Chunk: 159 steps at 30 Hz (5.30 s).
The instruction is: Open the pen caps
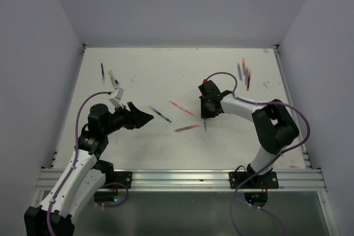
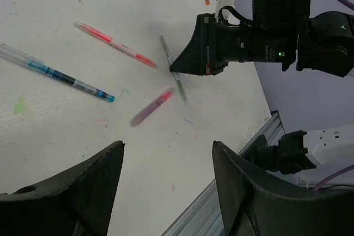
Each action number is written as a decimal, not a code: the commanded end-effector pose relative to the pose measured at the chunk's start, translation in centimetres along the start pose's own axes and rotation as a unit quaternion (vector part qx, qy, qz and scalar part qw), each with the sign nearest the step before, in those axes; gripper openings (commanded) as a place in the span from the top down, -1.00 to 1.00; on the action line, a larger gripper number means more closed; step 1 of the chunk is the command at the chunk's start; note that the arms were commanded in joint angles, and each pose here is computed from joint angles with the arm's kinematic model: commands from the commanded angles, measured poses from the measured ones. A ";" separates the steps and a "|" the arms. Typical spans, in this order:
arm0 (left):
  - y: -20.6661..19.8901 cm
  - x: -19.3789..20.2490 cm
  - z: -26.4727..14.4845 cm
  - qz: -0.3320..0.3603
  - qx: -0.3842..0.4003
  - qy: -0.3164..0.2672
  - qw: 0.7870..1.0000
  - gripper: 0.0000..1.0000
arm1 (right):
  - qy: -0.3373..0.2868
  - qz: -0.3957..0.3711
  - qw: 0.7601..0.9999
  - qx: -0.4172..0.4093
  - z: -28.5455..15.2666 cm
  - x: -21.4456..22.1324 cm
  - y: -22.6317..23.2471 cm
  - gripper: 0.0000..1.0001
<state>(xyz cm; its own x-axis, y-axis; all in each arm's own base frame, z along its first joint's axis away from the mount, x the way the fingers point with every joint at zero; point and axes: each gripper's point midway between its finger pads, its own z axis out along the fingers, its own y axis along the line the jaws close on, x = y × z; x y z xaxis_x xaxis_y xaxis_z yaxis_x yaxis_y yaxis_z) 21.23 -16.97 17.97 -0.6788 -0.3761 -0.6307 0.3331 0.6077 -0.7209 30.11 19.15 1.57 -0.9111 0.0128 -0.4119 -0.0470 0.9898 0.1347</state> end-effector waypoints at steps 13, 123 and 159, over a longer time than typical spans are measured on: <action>-6.8 0.4 3.1 0.040 0.136 0.020 0.990 -0.21 | -0.111 0.009 0.993 -0.041 -6.0 -5.8 2.3 1.00; 14.1 6.8 6.9 0.042 -0.353 0.015 0.934 0.42 | 0.005 -0.048 0.997 0.052 0.6 -4.9 -4.0 0.31; 6.4 3.8 4.6 0.054 -0.200 -0.027 0.978 -0.26 | 0.019 -0.248 0.964 -0.097 3.3 -4.0 10.0 0.23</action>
<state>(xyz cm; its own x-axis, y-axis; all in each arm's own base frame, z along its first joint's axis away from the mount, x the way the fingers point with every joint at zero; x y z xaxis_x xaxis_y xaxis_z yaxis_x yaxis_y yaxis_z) 23.66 -17.48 9.28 -0.6209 -0.3352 -0.7086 0.0824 0.8710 -0.4843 34.66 28.56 1.86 -0.7872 -0.4402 -0.4319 -0.5261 0.8448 0.0980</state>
